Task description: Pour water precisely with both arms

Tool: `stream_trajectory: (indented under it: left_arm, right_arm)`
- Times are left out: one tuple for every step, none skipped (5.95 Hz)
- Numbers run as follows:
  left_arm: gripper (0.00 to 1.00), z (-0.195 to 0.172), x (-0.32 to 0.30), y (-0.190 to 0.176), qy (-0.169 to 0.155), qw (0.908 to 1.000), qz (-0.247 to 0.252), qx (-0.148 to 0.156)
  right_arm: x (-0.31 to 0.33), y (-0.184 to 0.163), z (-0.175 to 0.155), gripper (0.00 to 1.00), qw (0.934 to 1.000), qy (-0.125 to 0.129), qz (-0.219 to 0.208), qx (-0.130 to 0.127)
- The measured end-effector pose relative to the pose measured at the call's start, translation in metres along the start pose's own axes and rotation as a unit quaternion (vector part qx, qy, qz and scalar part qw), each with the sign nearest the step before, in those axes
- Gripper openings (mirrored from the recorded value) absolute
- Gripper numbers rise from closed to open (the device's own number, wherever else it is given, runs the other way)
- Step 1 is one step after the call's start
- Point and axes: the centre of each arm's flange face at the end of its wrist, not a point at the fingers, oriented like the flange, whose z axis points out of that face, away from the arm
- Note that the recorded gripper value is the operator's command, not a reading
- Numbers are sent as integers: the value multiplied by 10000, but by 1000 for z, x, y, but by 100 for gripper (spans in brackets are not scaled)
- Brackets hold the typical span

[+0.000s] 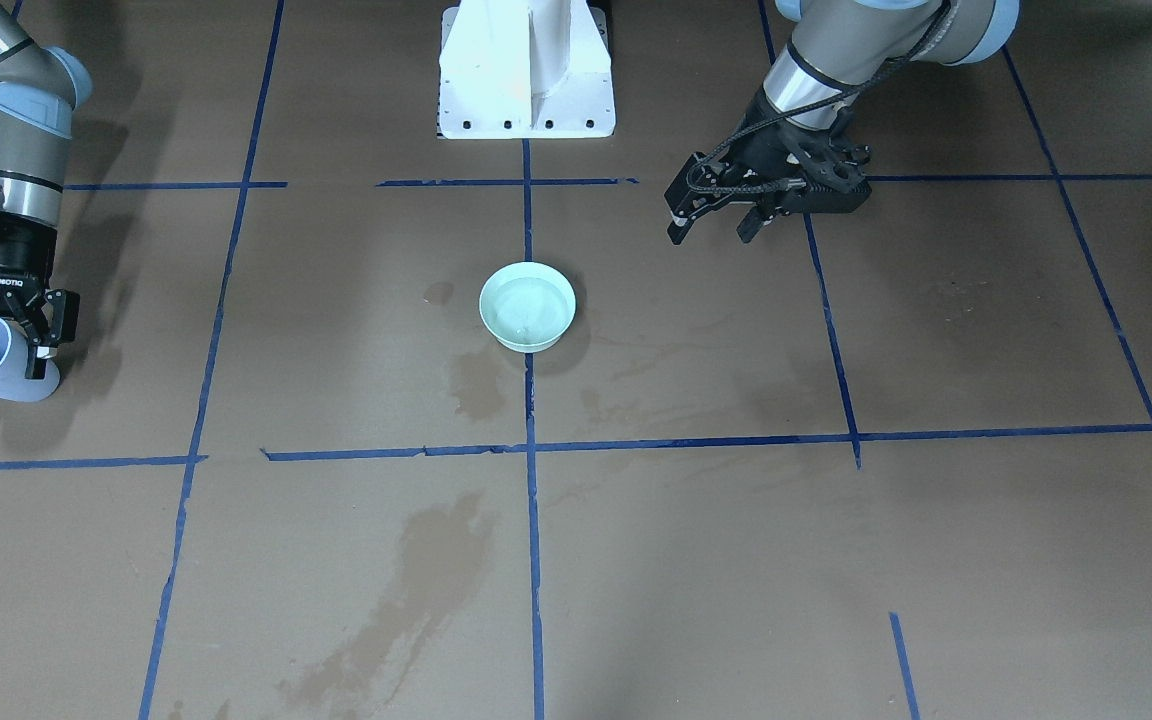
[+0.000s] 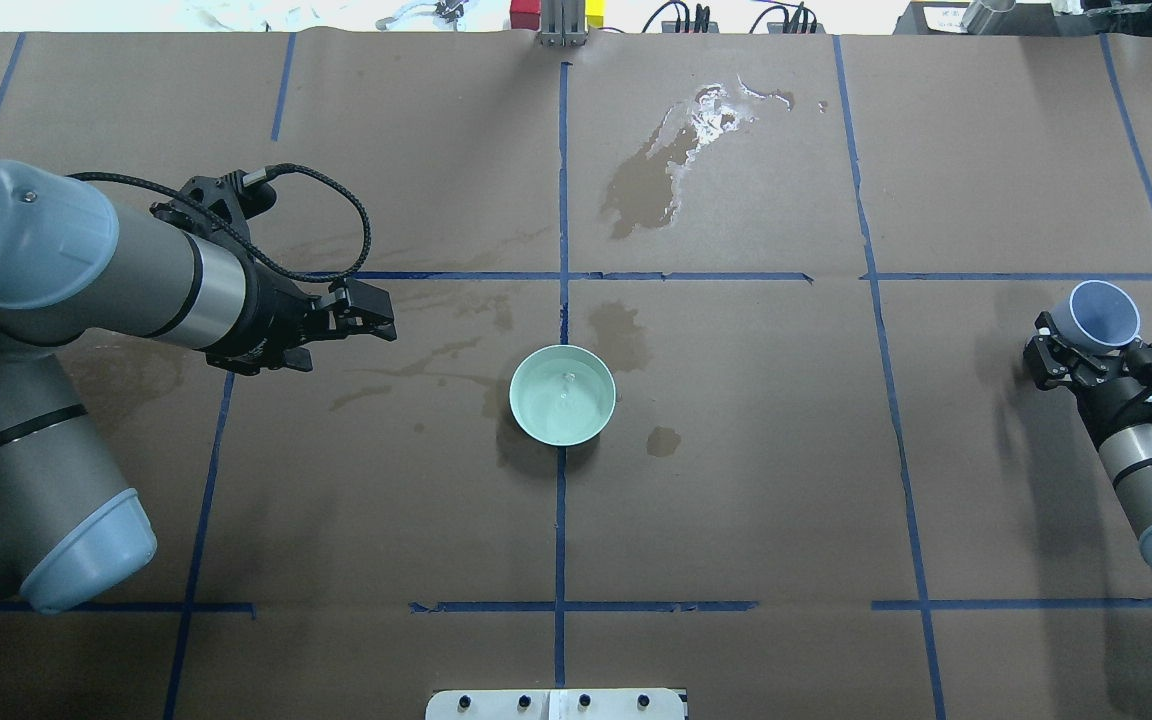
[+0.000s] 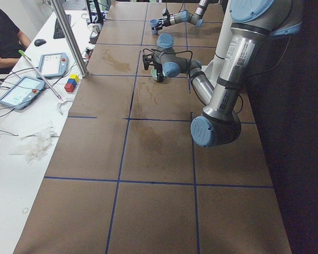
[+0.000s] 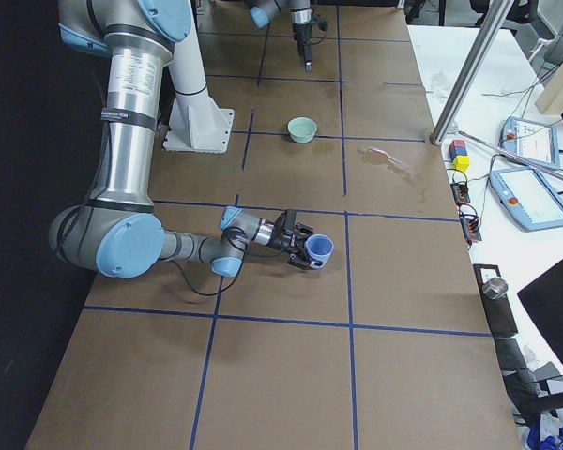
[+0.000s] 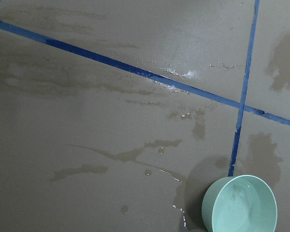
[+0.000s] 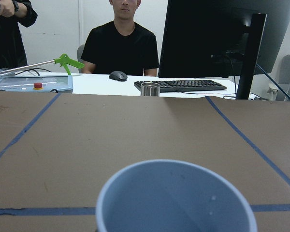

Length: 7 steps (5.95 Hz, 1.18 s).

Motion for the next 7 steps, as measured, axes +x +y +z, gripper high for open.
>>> stream_trajectory:
  left_arm:
    - [100,0,0,0,3,10000,1,0]
    - [100,0,0,0,5,10000,2,0]
    - [100,0,0,0,0,10000,0,0]
    - [100,1,0,0,-9,10000,-2,-3]
    - [100,1,0,0,-14,10000,-3,-6]
    - [100,2,0,0,-15,10000,-3,-7]
    - [100,2,-1,0,-20,10000,-5,-8]
  right_arm:
    - [1,0,0,100,10000,-3,17,1]
    - [5,1,0,100,10000,-31,61,12]
    - [10,1,-1,100,9999,-85,112,28]
    - [12,-1,-3,100,9998,-155,144,20]
    - [9,-6,-4,100,9996,-216,180,16]
    - [6,-13,-5,100,9995,-244,190,42]
    - [9,-19,-5,100,9996,-232,156,63]
